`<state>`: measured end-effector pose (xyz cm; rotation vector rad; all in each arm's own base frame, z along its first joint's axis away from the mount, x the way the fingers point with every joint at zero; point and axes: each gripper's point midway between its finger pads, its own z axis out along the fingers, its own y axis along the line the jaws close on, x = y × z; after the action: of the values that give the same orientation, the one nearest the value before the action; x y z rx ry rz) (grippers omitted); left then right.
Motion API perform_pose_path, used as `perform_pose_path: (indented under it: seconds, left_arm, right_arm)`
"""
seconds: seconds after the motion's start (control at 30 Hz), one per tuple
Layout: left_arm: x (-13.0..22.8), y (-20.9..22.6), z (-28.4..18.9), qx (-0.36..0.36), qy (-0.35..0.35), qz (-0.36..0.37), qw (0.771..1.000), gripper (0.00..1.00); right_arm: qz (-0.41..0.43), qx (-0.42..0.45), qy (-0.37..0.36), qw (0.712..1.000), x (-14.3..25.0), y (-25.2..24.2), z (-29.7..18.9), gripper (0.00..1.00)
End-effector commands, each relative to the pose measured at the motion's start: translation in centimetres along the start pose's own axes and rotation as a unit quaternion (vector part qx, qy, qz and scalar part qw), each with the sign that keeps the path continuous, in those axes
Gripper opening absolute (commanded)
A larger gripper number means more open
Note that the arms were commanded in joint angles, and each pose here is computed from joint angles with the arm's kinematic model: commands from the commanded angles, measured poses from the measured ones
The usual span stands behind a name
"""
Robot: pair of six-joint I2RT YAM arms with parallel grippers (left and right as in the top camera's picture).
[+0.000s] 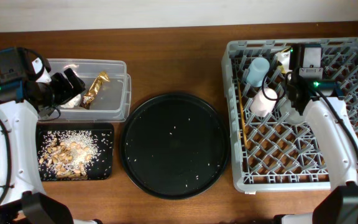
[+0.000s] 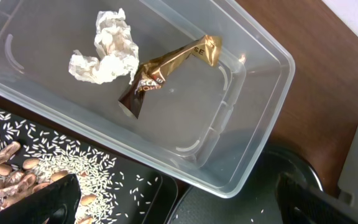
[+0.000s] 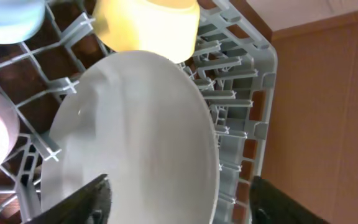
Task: Sort waste into correct bins and load items into the dishwasher rack
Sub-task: 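Lift the white plate with right gripper and stand it in the rack, then release the plate and withdraw right gripper to the rack's front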
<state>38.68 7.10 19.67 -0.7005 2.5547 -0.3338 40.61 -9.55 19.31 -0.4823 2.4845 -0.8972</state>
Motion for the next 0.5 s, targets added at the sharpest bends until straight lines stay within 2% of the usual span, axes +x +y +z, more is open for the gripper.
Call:
perform_pose_path:
  seconds: [0.0, 0.13, 0.17, 0.23, 0.33, 0.4, 0.47]
  left_arm:
    - [-0.2, -0.1, -0.4, 0.001, -0.005, 0.003, 1.0, 0.99]
    - [-0.2, -0.1, -0.4, 0.001, -0.005, 0.003, 1.0, 0.99]
    - [-0.2, -0.1, -0.4, 0.001, -0.005, 0.003, 1.0, 0.99]
    - [-0.2, -0.1, -0.4, 0.001, -0.005, 0.003, 1.0, 0.99]
    - [-0.2, -0.1, -0.4, 0.001, -0.005, 0.003, 1.0, 0.99]
    - [-0.2, -0.1, -0.4, 0.001, -0.005, 0.003, 1.0, 0.99]
    - [-0.2, -0.1, -0.4, 0.001, -0.005, 0.003, 1.0, 0.99]
  right_arm:
    - [0.013, 0.022, -0.016, 1.0, -1.0, -1.2, -0.7, 0.88]
    - [0.048, 0.018, -0.083, 0.995, -4.0, -2.1, -3.9, 0.94]
    - [0.082, -0.013, -0.133, 0.988, -6.3, -1.3, -6.0, 0.97]
    - [0.119, -0.087, -0.184, 0.972, -8.7, 1.2, -7.9, 0.98]
    - [0.216, -0.255, -0.227, 0.915, -11.8, 6.3, -11.1, 0.98]
    - [0.322, -0.324, -0.215, 0.863, -13.0, 7.3, -12.5, 0.98]
    - [0.347, -0.331, -0.206, 0.853, -13.0, 7.2, -12.5, 0.98]
